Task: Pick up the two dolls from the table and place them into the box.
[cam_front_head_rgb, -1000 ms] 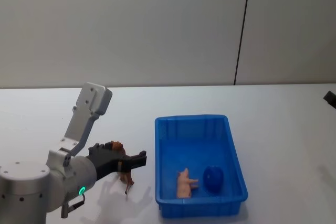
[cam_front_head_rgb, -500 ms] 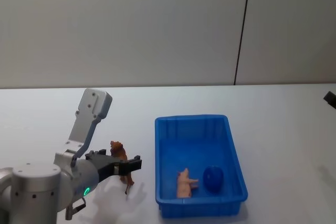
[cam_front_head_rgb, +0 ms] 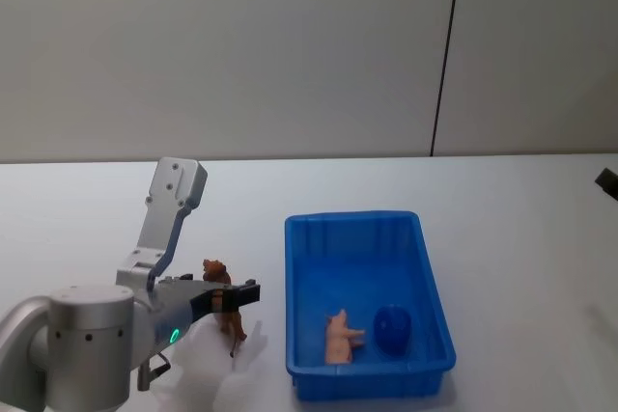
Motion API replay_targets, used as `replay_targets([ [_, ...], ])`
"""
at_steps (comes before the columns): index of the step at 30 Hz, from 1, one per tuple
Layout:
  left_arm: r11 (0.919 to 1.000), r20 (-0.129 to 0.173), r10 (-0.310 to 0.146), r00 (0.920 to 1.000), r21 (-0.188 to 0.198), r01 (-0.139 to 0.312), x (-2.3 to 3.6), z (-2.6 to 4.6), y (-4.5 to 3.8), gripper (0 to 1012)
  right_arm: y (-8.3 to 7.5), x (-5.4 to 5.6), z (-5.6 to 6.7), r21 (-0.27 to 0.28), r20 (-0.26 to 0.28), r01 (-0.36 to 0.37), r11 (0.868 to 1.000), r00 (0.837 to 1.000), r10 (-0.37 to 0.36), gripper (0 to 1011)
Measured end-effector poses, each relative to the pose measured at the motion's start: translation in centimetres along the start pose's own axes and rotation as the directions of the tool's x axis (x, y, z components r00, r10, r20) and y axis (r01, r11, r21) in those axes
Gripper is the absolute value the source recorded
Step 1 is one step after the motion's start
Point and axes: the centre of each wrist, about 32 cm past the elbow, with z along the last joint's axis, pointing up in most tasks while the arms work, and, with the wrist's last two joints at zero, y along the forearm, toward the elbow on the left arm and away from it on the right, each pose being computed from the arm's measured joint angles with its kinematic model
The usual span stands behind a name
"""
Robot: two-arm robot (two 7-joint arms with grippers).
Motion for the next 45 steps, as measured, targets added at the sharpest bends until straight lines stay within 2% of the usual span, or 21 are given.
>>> replay_targets([
  [11, 0.9983, -0.03, 0.044, 0.9986, 0.04, -0.042, -0.21, 0.05, -0.7, 1001, 0.0, 0.0, 0.0, 0.0, 0.0, 0.0, 1.0, 1.0, 0.0, 1001],
  [28, 0.9968, -0.067, 0.048, 0.9966, 0.067, -0.043, -0.77, 0.15, -1.92, 1001, 0.0, 0.0, 0.0, 0.0, 0.0, 0.0, 1.0, 1.0, 0.0, 1001],
  [45, 0.991, -0.091, 0.085, 0.9922, 0.111, -0.075, -1.11, 0.03, -2.53, 1001, 0.0, 0.0, 0.0, 0.0, 0.0, 0.0, 1.0, 1.0, 0.0, 1001],
])
